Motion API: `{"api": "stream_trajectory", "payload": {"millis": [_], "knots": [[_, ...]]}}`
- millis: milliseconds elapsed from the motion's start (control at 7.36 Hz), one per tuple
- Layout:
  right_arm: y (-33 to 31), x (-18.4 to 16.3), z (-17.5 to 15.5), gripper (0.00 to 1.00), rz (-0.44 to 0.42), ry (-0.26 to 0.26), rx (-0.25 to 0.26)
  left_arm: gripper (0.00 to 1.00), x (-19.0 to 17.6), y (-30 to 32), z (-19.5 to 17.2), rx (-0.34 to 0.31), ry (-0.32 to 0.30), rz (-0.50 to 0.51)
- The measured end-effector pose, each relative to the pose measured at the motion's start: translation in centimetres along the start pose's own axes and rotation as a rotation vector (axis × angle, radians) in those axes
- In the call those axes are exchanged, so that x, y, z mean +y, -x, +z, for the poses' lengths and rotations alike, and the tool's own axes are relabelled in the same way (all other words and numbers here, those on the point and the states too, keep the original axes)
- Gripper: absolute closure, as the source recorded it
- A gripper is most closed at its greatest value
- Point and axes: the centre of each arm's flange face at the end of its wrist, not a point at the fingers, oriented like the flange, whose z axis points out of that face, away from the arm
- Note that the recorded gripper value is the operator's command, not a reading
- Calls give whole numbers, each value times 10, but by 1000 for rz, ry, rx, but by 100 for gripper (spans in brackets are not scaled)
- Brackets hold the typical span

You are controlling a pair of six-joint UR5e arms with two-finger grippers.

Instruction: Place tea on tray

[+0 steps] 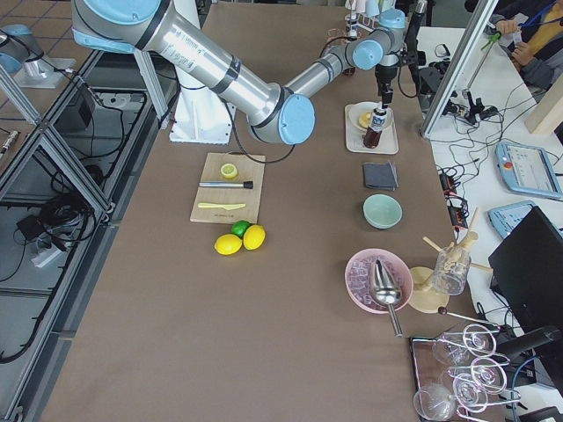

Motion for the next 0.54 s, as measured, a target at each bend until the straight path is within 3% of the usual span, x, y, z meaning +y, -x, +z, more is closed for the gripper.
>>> {"api": "stream_trajectory", "payload": {"millis": [272,543], "knots": [[-23,1,-38,0,15,17,-24,4,1,3,4,-3,11,-5],[-98,42,-80,0,-47,32,8,4,5,18,14,-21,33,-33]]}}
